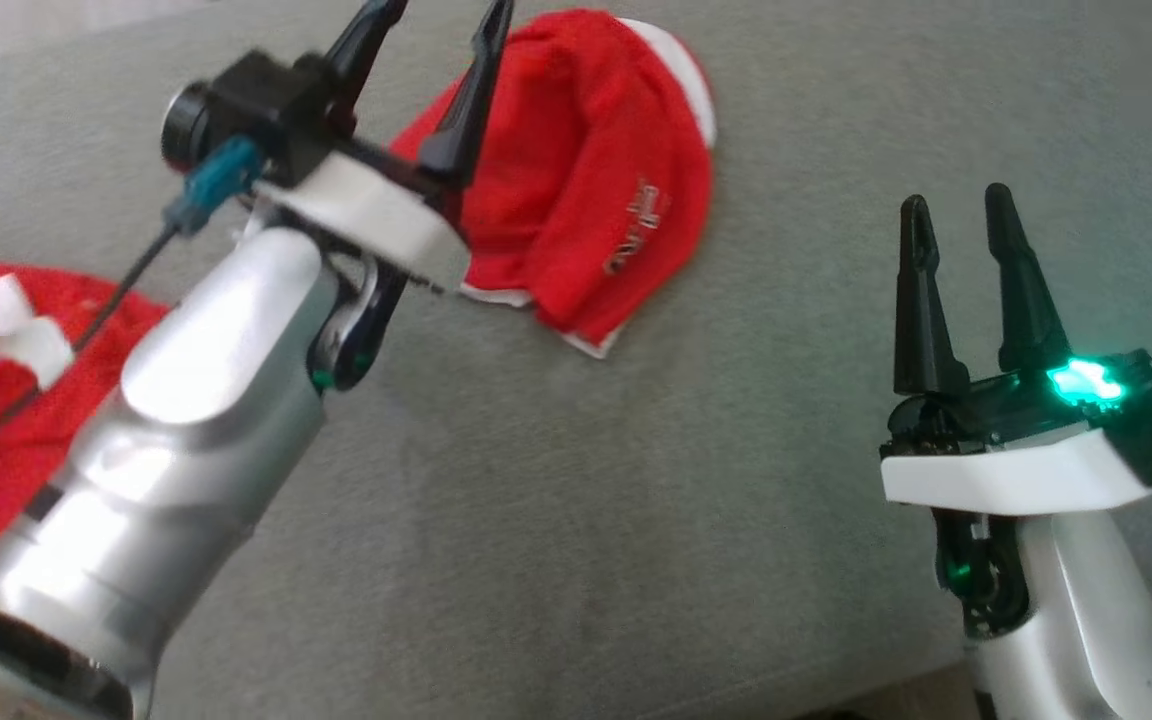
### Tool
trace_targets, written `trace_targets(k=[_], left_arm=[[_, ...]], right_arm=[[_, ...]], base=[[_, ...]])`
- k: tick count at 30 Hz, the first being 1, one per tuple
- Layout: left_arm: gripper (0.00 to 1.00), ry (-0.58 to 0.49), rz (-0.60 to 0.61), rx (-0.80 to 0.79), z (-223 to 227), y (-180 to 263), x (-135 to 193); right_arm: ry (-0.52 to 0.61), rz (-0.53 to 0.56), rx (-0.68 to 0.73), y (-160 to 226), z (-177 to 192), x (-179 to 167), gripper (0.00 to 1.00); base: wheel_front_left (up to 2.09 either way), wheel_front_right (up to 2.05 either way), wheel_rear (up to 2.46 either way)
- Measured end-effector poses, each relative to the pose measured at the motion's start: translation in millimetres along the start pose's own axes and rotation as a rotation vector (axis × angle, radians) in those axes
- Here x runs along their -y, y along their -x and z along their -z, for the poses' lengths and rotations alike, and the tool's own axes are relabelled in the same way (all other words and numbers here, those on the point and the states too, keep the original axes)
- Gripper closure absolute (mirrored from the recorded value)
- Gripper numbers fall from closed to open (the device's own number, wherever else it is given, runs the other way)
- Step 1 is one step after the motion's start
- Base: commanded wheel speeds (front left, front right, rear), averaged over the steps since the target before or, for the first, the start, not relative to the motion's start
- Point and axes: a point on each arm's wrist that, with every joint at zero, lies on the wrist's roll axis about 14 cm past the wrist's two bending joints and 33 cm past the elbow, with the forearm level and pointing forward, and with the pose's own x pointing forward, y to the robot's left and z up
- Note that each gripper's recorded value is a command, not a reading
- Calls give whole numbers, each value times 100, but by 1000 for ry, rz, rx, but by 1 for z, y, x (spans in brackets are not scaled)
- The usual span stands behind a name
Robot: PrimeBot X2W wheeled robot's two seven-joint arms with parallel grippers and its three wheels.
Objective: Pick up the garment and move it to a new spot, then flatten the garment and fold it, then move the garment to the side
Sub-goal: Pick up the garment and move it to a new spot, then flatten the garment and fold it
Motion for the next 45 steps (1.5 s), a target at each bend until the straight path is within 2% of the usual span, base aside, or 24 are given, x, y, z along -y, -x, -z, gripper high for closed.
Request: trace_targets(k=[6, 8, 11, 19, 28, 35, 40, 45], left_arm=[[0, -26, -160, -6, 5, 57, -39], [0, -44, -260, 10, -1, 97, -54], [0, -73, -334, 42, -10, 135, -57], [0, -34, -540, 77, 0, 222, -41], [0, -22, -582, 161, -15, 235, -36], [0, -6, -598, 135, -2, 241, -41], [0, 9, -620, 110, 9, 247, -44], [0, 25, -654, 92, 16, 255, -50]], right_arm=[[17, -80, -8, -9, 7, -25, 0], [23, -123, -32, -7, 16, -40, 0], [23, -160, -70, 0, 28, -54, 0], [7, -232, -102, 12, 36, -81, 0], [35, -286, -99, 14, 35, -97, 0], [218, -405, -258, 20, 93, -116, 0], [373, -495, -357, -1, 126, -131, 0], [464, -516, -444, -17, 151, -131, 0]], base=[[0, 0, 0], [0, 0, 0], [0, 0, 0], [0, 0, 0], [0, 0, 0], [0, 0, 0], [0, 0, 0], [0, 0, 0]])
